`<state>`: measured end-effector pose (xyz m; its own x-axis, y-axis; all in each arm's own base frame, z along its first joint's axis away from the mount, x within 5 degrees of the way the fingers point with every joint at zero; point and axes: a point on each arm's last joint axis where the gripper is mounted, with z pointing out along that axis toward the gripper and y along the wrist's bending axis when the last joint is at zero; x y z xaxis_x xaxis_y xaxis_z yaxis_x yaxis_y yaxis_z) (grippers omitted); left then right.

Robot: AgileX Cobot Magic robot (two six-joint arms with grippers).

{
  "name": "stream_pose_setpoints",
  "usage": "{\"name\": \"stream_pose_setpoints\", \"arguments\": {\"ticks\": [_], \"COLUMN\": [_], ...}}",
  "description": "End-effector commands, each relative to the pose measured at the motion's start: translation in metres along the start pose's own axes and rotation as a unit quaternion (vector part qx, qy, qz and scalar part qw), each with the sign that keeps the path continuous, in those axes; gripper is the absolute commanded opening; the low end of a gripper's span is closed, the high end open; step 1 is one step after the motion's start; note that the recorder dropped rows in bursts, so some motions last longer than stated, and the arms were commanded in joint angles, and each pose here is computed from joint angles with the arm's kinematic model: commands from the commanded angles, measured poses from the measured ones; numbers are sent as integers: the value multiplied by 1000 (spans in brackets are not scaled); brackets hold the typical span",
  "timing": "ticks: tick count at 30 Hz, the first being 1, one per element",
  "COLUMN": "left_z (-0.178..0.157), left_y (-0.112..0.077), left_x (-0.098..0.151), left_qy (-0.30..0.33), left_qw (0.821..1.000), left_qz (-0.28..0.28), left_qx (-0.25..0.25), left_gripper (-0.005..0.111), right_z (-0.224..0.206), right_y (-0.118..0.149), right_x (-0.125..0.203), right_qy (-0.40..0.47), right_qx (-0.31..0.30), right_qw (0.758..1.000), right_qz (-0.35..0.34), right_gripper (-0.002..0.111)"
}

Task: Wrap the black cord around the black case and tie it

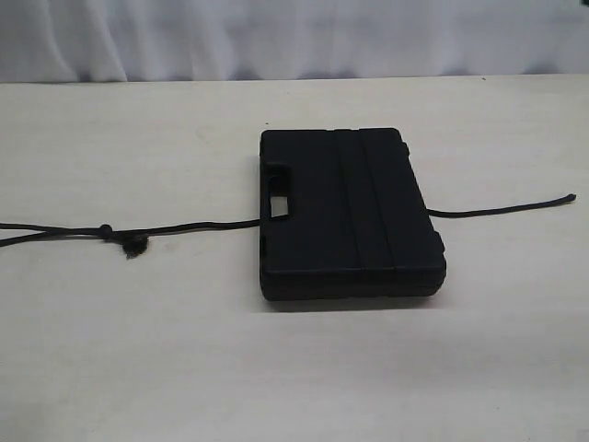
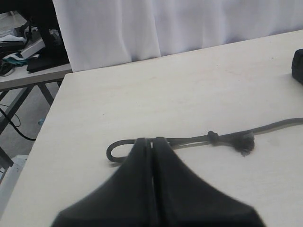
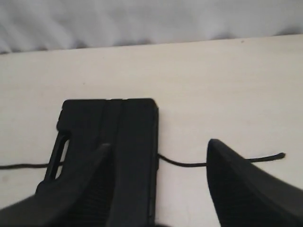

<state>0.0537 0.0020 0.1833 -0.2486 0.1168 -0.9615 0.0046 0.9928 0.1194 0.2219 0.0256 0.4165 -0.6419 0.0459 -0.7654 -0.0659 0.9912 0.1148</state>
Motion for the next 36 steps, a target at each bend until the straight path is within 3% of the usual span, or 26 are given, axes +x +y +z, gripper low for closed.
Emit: {"name": "stream_pose_setpoints", "arguments": {"ticks": [1,5,11,22,28,36], "left_z": [0,0,0,0,0,0], "left_y": [0,0,0,0,0,0], "left_x": [0,0,0,0,0,0], "left_qy": [-5,-5,-5,-5,-5,-5], "left_qw": [1000,1000,1000,1000,1000,1000], "left_qz": [-4,-4,-4,-3,-3,-3], "left_qx": [1,1,1,0,0,0], "left_gripper": [0,0,0,0,0,0], "right_z": [52,103,162,214,257,298], "right_y": [7,28,104,222,241,238], "right_x": [-7,-6,22,74,83,100], "right_qy": [101,171,198,243,255,273], "right_qx": [-36,-41,-69,-116,-78,6], "right_qw": [994,983,974,947,952,947], "right_qz": [1,-43,-88,-173,-149,-170], "right_gripper": [54,50,50,50,50,50]}}
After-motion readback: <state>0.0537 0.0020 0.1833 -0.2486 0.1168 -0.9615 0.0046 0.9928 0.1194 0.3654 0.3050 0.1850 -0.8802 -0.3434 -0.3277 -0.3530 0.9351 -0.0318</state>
